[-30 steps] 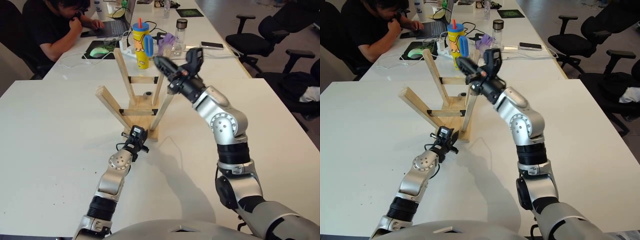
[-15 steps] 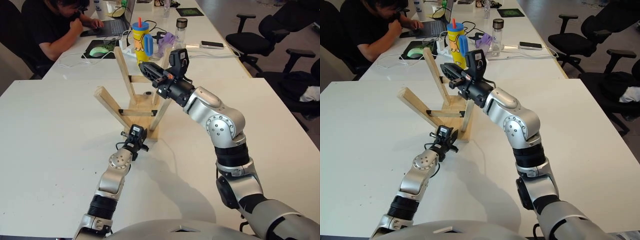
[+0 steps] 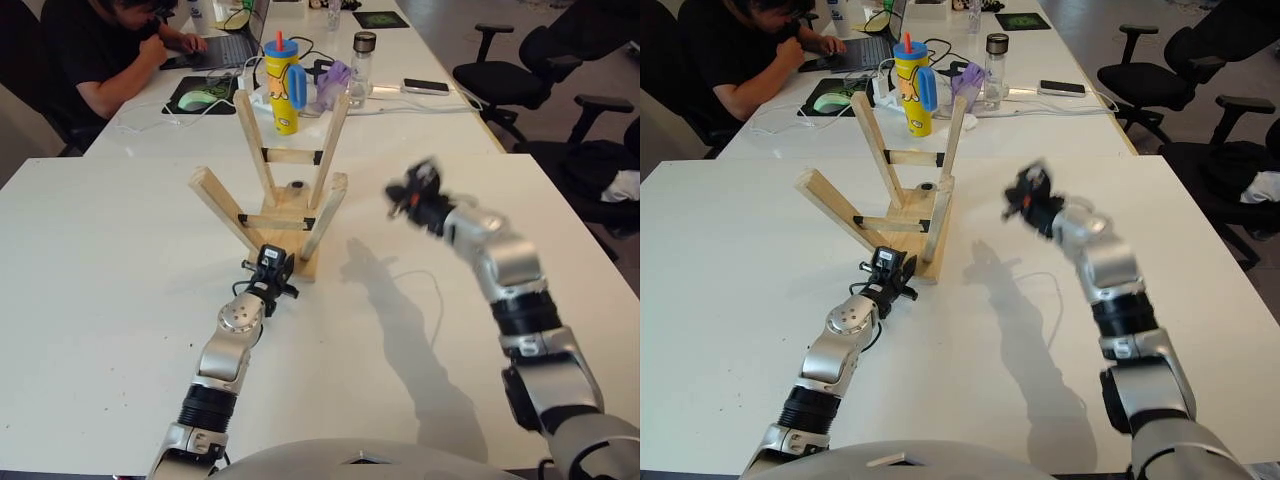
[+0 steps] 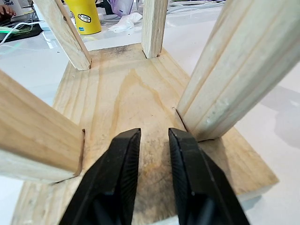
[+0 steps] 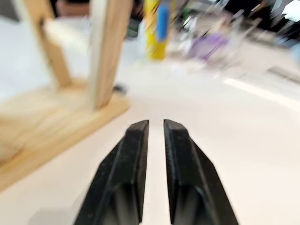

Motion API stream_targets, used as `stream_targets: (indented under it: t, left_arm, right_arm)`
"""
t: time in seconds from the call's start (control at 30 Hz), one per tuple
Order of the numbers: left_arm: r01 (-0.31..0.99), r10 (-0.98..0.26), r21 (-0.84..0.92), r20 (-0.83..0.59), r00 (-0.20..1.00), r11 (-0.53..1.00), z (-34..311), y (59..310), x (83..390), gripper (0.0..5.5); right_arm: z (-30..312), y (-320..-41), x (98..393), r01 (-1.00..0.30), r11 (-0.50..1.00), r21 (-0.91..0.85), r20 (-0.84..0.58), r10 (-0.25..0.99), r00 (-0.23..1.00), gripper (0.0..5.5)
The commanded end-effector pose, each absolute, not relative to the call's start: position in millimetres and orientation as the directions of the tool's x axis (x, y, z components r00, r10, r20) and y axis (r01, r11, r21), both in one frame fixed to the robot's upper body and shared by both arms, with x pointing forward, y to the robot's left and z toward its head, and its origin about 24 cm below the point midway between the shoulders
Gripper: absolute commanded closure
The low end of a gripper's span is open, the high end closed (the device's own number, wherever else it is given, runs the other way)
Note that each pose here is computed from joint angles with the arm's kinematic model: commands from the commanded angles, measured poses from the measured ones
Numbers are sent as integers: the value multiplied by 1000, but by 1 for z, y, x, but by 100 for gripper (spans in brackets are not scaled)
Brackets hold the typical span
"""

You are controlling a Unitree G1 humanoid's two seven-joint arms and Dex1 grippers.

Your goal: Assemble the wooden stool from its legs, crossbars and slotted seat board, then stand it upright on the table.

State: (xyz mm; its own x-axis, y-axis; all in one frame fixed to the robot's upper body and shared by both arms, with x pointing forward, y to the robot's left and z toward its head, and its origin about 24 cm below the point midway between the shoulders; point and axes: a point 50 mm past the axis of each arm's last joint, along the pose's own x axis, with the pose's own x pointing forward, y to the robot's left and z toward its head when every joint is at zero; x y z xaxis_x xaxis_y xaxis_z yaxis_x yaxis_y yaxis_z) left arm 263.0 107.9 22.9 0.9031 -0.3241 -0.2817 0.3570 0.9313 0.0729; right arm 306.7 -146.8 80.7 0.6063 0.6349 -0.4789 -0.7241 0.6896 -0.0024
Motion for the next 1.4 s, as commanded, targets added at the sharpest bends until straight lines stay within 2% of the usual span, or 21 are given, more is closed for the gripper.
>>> stream_targets:
  t: [0.03,0.13,0.2,0.3,0.43,0.5,0.6,0.67,0.73,0.77,0.8,0.87,0.9,0.97,1.03,1.1,1.3,1.37,1.4]
  left_arm:
    - [353,-285,44,-501,817,935,-17,118,242,436]
    - [361,-293,45,-493,819,932,-14,117,244,436]
    - [375,-315,43,-459,830,926,-8,115,246,436]
    - [417,-364,51,-400,841,908,9,113,243,436]
    - [466,-418,137,-279,865,874,47,115,231,436]
    - [458,-420,166,-220,880,873,63,118,226,436]
    - [433,-408,176,-164,898,884,79,123,218,436]
    - [387,-365,155,-155,918,909,81,131,212,468]
    - [310,-291,118,-159,944,943,79,144,206,494]
    - [277,-259,105,-161,952,955,79,150,204,522]
    - [232,-218,69,-161,963,970,78,156,201,535]
    - [121,-119,11,-112,987,993,84,167,204,545]
    - [56,-58,-26,-55,997,998,93,174,210,545]
    - [-53,58,-77,56,997,996,111,186,223,545]
    - [-121,135,-101,152,979,988,131,194,234,545]
    - [-120,136,-82,227,964,989,146,193,241,545]
    - [-98,102,-31,251,963,995,149,186,242,545]
    - [-16,15,5,231,973,1000,147,173,245,545]
    - [46,-49,20,187,981,999,141,162,249,545]
  right_arm:
    - [102,-109,274,-897,396,199,-369,878,306,493]
    - [117,-94,278,-900,366,235,-266,915,303,493]
    - [124,-91,290,-874,428,227,-222,897,382,493]
    - [127,-97,305,-829,538,155,-231,835,499,493]
    - [127,-107,308,-810,580,85,-259,798,544,493]
    - [128,-106,302,-823,557,117,-244,819,519,493]
    - [122,-100,275,-865,445,232,-226,889,397,493]
    - [112,-103,261,-822,455,342,-188,890,415,496]
    - [93,-115,256,-708,601,370,-219,797,563,517]
    - [86,-120,255,-648,664,374,-241,744,623,545]
    - [80,-132,260,-528,772,353,-255,622,740,550]
    - [81,-156,274,-325,898,296,-207,392,896,550]
    - [87,-166,281,-251,940,232,-174,294,940,550]
    - [104,-173,292,-189,966,175,-76,205,976,550]
    - [125,-169,301,-183,967,178,51,177,983,550]
    - [142,-163,305,-192,965,180,144,167,975,550]
    - [164,-148,305,-234,955,180,250,186,950,550]
    - [170,-127,306,-343,927,150,273,295,916,550]
    - [164,-94,304,-509,854,109,214,480,851,550]
